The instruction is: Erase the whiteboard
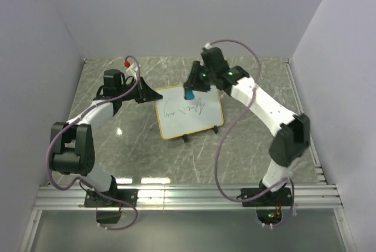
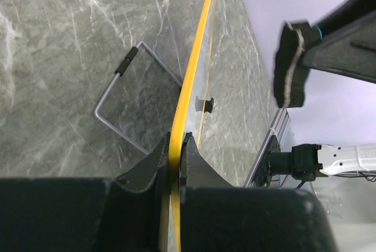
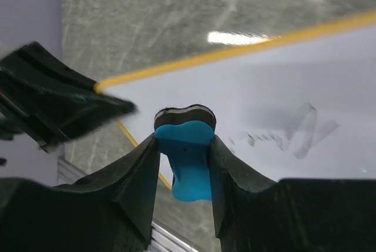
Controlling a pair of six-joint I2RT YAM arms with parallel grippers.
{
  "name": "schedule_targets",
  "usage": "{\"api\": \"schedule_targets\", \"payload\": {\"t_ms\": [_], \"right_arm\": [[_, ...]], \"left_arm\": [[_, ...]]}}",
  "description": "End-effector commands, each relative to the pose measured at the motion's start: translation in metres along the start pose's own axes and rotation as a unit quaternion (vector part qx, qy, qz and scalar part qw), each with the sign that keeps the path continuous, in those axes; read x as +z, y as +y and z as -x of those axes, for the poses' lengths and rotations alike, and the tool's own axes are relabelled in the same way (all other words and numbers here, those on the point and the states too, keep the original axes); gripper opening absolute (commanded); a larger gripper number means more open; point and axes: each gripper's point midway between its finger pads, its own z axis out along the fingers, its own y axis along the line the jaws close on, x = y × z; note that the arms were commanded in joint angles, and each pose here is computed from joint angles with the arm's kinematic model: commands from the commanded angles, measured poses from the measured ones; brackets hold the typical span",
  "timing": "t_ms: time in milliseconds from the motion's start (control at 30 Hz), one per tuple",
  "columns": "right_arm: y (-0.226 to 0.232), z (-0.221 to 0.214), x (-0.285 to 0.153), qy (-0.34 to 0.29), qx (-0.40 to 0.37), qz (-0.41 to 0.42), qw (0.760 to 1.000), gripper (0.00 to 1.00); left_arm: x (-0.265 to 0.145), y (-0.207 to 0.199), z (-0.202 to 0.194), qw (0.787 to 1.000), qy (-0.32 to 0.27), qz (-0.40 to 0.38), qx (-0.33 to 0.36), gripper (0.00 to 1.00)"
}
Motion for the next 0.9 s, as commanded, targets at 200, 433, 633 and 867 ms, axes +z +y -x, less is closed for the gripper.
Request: {"api": "schedule_targets", "payload": {"t_ms": [200,433,633,867], "right_arm": [[0.064,0.013,0.055,0.002,-0.05,0.014,0.999,0.0],[0.041,-0.022,0.067,0.01,-0.047,-0.016,0.999,0.0],[0.013,-0.044,0.058,-0.009,-0.049,-0.071,0.996,0.0],[0.04,-0.073,0.062,0.017,-0.065,-0.047,0.997,0.0]], "left_arm": [[-0.006,0.004,-0.012,0.998,-0.008,0.067,0.02,0.0],[-0.009,-0.005,-0.012,0.998,-0.005,0.065,0.019,0.0],[-0.008,-0.007,-0.014,0.998,-0.002,0.062,0.013,0.0],[-0.004,-0.012,-0.017,0.998,0.004,0.062,0.011,0.0]]}}
